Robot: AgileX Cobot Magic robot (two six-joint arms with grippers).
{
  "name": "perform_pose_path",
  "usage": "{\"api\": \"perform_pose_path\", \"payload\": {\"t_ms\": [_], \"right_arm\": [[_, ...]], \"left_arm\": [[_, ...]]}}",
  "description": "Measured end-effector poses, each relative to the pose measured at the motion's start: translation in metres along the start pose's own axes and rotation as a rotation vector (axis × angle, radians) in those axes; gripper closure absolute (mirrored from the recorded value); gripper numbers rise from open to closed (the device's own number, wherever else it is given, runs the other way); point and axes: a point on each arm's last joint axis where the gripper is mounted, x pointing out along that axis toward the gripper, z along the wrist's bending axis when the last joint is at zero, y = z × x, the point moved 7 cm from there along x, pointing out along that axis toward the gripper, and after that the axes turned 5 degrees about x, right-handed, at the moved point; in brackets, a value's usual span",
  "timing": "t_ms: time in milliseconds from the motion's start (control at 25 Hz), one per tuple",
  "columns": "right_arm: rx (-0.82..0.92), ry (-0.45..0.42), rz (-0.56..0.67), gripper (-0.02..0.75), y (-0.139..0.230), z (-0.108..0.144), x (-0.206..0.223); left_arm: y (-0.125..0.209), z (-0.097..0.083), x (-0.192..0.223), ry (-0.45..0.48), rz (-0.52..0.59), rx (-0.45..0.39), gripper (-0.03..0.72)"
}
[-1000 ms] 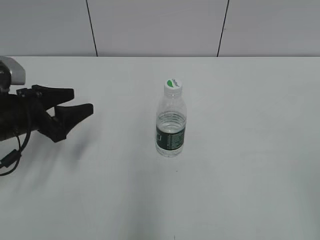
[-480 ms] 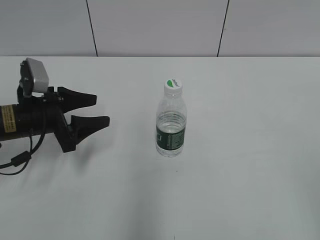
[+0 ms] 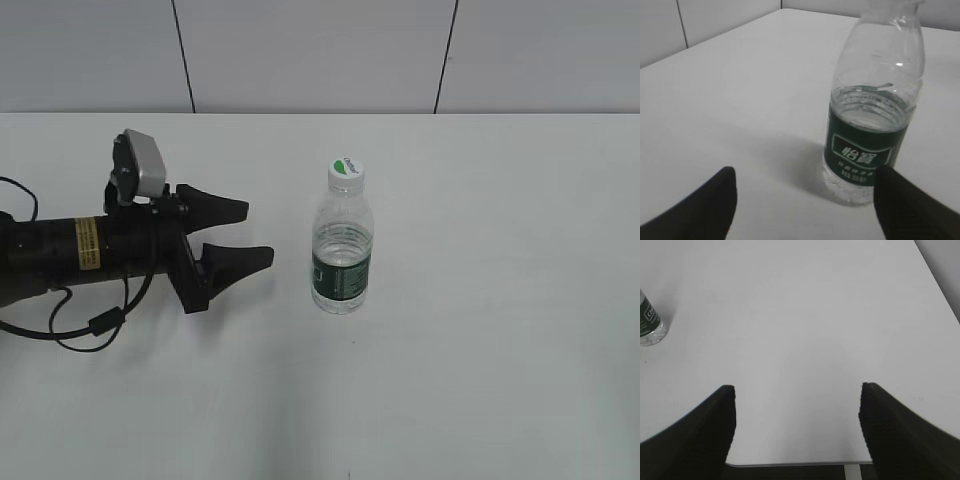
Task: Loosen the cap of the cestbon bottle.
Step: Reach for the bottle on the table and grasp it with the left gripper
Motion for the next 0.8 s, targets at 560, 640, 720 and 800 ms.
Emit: {"api": "perform_pose_path", "payload": {"t_ms": [560, 640, 720, 800], "right_arm": [[0.000, 0.000, 0.000, 0.148, 0.000, 0.000, 0.000], [0.000, 0.000, 0.000, 0.148, 0.000, 0.000, 0.000], [0.000, 0.000, 0.000, 0.148, 0.000, 0.000, 0.000], [0.000, 0.000, 0.000, 0.148, 0.000, 0.000, 0.000]], "left_arm": [[0.000, -0.016, 0.043, 0.076, 0.023, 0.051, 0.103], [0.000, -0.018, 0.046, 0.080, 0.031, 0.053, 0.103], [-0.001, -0.019, 0.048, 0.077, 0.029, 0.050, 0.102], [-0.002, -0.019, 0.049, 0.067, 0.027, 0.043, 0.102]]}}
